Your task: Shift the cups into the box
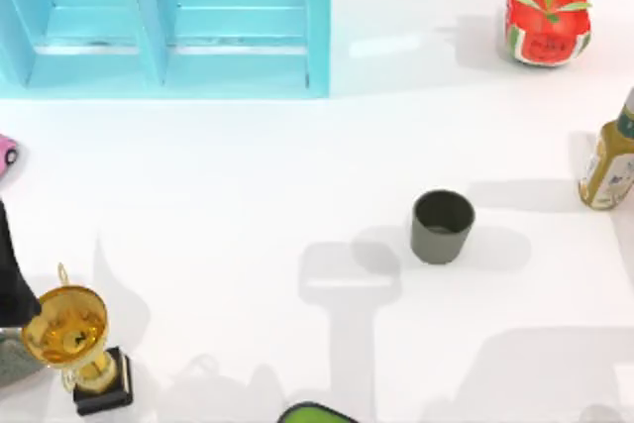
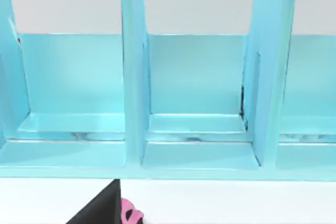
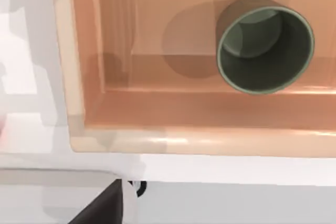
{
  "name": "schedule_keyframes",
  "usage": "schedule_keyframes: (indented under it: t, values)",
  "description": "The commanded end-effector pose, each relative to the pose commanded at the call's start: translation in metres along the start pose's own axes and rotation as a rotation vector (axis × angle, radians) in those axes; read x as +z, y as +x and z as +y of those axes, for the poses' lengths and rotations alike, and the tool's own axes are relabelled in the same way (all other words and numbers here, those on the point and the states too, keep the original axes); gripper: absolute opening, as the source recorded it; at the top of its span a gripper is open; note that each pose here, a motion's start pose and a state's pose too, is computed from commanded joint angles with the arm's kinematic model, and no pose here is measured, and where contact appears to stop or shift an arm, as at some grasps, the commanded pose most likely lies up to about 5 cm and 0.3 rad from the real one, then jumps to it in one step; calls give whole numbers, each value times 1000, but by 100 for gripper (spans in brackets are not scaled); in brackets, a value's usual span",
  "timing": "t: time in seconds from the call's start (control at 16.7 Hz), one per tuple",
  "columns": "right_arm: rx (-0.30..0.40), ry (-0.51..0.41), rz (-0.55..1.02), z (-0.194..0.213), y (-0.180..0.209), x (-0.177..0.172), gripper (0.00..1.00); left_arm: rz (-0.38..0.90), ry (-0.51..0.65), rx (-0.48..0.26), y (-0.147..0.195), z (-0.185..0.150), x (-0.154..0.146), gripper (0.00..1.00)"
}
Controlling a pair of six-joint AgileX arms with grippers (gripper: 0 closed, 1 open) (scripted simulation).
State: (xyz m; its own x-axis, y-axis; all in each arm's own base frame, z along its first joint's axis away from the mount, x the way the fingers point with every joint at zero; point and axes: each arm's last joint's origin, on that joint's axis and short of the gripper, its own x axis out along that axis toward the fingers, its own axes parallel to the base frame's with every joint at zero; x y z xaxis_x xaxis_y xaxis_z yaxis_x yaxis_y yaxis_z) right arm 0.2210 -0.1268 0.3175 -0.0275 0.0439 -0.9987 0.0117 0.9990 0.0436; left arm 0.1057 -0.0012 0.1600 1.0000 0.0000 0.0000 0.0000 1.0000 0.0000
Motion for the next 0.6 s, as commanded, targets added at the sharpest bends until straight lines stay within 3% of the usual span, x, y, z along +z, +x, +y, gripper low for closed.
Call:
schedule_keyframes:
  t: [0.3, 0.6]
  values:
    - [1, -2, 4, 2, 2, 5, 100, 0, 0, 0, 0, 0, 0, 100]
    - [-8, -1, 22, 39, 13, 61, 100, 0, 0, 0, 0, 0, 0, 100]
